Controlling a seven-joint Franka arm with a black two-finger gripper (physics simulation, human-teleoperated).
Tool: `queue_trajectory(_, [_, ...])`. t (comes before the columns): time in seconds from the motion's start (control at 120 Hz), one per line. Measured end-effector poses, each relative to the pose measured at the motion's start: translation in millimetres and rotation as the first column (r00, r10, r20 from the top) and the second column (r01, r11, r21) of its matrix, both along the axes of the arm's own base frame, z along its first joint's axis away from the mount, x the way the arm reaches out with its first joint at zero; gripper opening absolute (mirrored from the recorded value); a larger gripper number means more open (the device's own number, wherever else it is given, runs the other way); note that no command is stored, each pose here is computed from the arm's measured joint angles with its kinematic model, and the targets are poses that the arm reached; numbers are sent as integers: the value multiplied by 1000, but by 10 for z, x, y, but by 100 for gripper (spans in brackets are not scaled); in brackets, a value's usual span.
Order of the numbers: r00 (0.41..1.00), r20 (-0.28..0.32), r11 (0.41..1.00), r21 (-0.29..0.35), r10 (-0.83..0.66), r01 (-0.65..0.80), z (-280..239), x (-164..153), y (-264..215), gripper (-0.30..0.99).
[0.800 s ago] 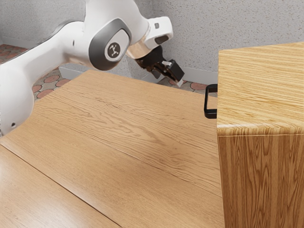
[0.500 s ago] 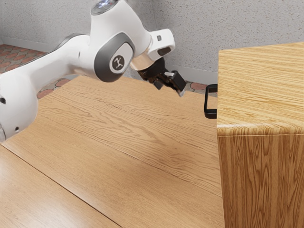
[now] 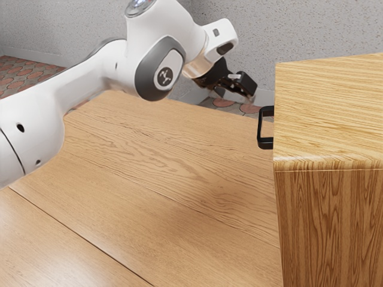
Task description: Pull the drawer handle with one arm to open the drawer
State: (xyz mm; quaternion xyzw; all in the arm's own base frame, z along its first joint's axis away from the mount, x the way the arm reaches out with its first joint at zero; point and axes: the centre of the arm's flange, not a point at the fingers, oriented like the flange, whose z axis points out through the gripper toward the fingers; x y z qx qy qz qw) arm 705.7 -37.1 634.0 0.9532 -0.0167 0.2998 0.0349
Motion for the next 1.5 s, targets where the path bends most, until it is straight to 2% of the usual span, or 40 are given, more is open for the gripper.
queue_trajectory(0.375, [999, 15, 999, -29, -38, 38, 70, -49, -402, 65])
queue_trajectory(0.95, [998, 28, 998, -32, -60, 61, 173, -136, -536, 59])
queue_trajectory(1.15, [992, 38, 991, -42, -124, 125, 302, -258, -721, 59])
queue_trajectory(1.375, [961, 30, 958, -74, -274, 275, 315, -407, -1014, 67])
queue_trajectory(1.5, [937, 13, 936, -46, -350, 350, 287, -542, -1149, 70])
